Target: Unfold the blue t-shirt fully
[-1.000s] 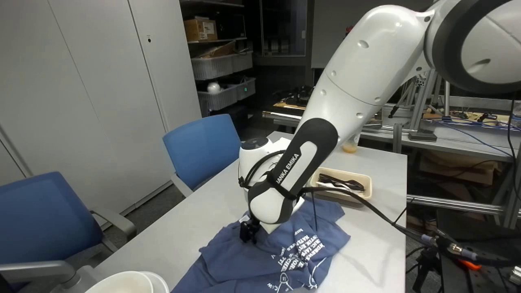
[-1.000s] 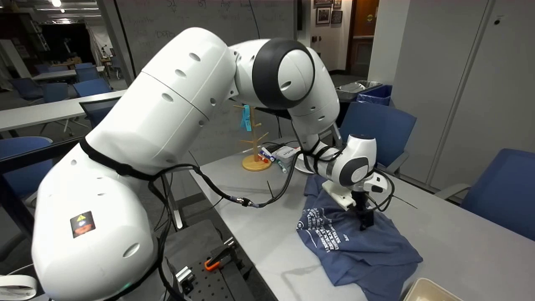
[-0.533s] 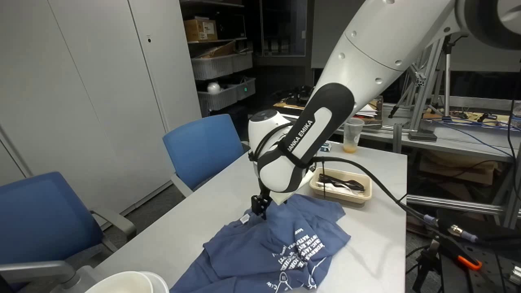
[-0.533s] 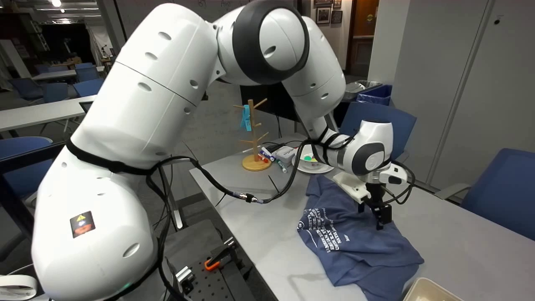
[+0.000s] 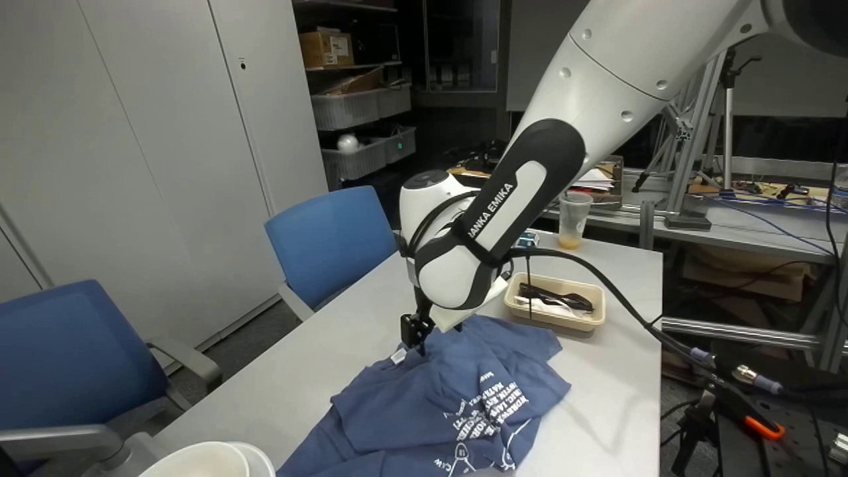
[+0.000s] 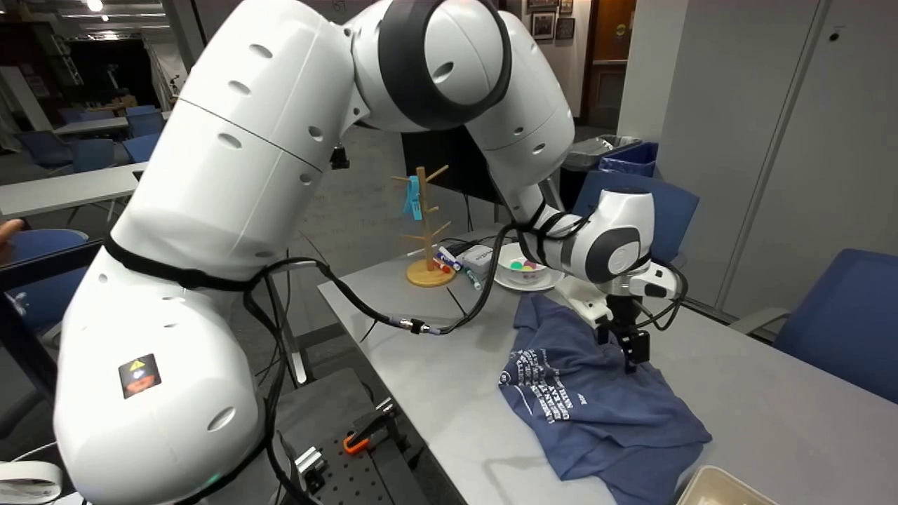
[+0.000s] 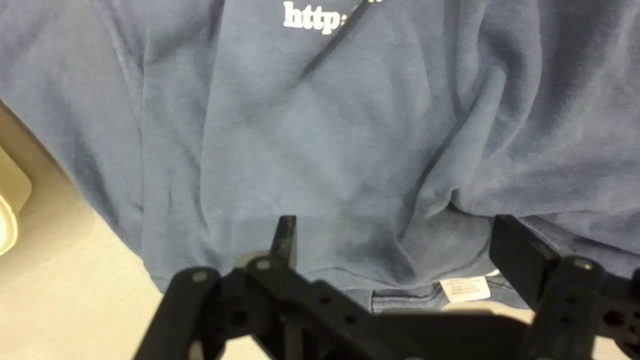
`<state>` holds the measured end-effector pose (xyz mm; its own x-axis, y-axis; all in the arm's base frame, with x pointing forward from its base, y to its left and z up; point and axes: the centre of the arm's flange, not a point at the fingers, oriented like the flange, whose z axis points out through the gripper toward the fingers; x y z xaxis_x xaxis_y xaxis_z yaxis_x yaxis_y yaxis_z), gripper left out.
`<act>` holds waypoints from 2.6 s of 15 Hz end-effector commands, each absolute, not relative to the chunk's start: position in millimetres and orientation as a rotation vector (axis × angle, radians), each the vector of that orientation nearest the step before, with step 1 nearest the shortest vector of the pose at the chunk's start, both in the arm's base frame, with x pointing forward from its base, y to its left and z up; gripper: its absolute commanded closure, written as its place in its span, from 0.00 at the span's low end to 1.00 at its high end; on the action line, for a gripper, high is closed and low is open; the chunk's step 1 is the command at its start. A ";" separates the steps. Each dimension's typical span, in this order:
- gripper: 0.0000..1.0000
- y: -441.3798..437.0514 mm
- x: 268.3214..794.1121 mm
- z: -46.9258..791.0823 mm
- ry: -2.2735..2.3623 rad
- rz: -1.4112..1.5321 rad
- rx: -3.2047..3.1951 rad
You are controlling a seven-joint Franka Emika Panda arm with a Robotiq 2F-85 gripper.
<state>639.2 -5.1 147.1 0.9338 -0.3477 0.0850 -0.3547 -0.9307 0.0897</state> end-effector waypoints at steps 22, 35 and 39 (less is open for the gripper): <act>0.99 4.7 652.4 140.2 -0.563 0.216 2.861; 0.99 20.4 475.3 220.1 -0.232 -0.004 2.943; 0.99 32.3 415.6 207.8 -0.060 -0.229 2.956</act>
<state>467.3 29.2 197.1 0.9902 -0.1281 -0.0555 -0.1147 -0.9733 0.1987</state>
